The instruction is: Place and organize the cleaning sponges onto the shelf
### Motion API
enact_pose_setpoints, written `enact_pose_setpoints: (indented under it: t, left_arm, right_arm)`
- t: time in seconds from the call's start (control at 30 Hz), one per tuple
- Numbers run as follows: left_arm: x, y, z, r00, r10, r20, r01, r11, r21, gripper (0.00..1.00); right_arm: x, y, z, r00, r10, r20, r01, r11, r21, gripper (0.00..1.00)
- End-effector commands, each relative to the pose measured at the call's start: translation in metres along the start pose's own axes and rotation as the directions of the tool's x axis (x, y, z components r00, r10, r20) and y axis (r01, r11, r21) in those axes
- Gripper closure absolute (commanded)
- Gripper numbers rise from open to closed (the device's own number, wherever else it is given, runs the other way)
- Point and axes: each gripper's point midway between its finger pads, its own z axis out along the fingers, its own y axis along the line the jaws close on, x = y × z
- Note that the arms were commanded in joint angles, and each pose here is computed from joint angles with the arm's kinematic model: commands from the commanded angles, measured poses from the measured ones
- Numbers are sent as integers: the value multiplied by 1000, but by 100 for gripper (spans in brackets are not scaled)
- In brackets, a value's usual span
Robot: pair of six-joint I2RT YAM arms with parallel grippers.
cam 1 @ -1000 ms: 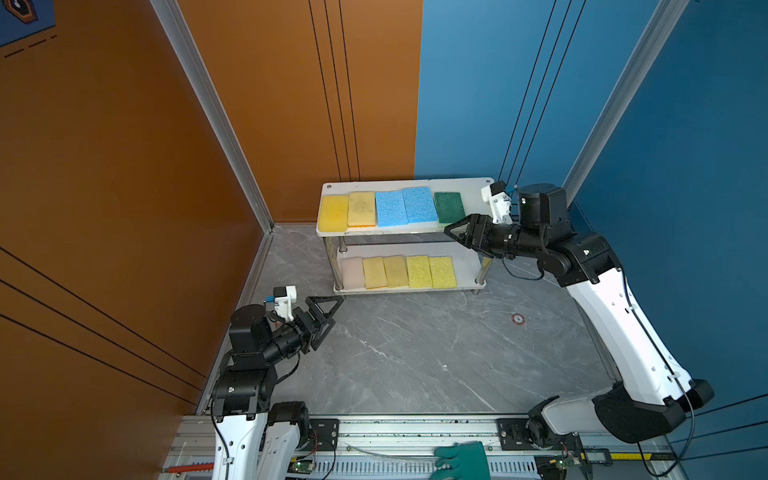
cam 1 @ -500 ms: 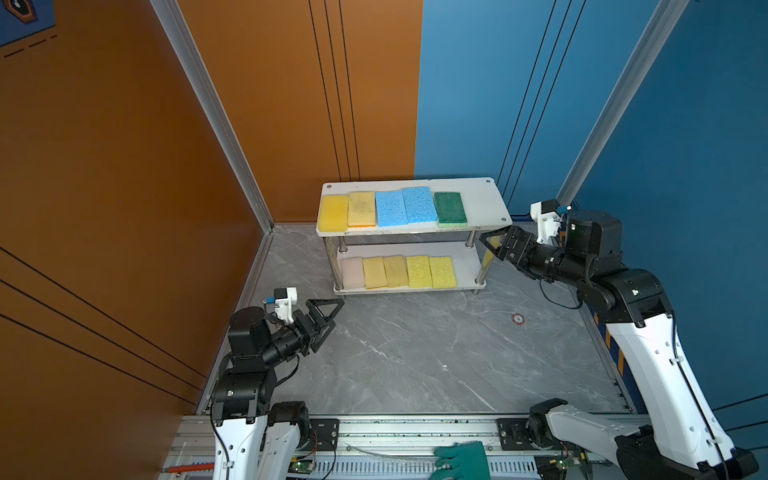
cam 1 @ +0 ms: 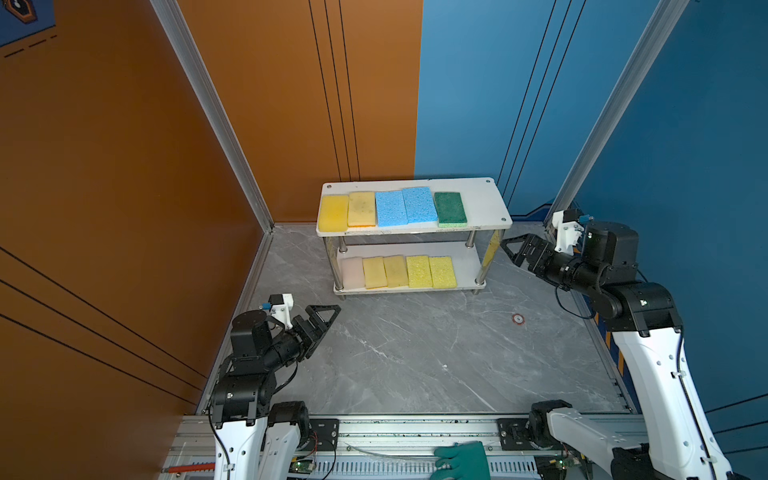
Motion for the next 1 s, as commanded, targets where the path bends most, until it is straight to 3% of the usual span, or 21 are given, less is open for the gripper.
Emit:
enact_pose_setpoints:
  t: [0.0, 0.27, 0.43, 0.53, 0.97]
  left_arm:
    - [-14, 21, -7, 992, 68, 108, -55, 991, -119, 2]
    - [-41, 42, -19, 940, 257, 222, -188, 938, -292, 2]
    - [-48, 55, -26, 903, 340, 261, -234, 901, -364, 2]
    - [-50, 63, -26, 896, 354, 268, -234, 890, -392, 2]
    - [-58, 93, -18, 871, 423, 250, -262, 831, -492, 2]
  right_arm:
    - [6, -23, 0, 991, -136, -8, 136, 987, 85, 1]
    - [11, -61, 7, 979, -198, 53, 187, 968, 165, 0]
    - [11, -74, 13, 958, -228, 176, 199, 966, 165, 0]
    - [12, -84, 15, 949, -228, 219, 189, 964, 186, 0]
    - [30, -120, 34, 939, -267, 217, 205, 941, 269, 0]
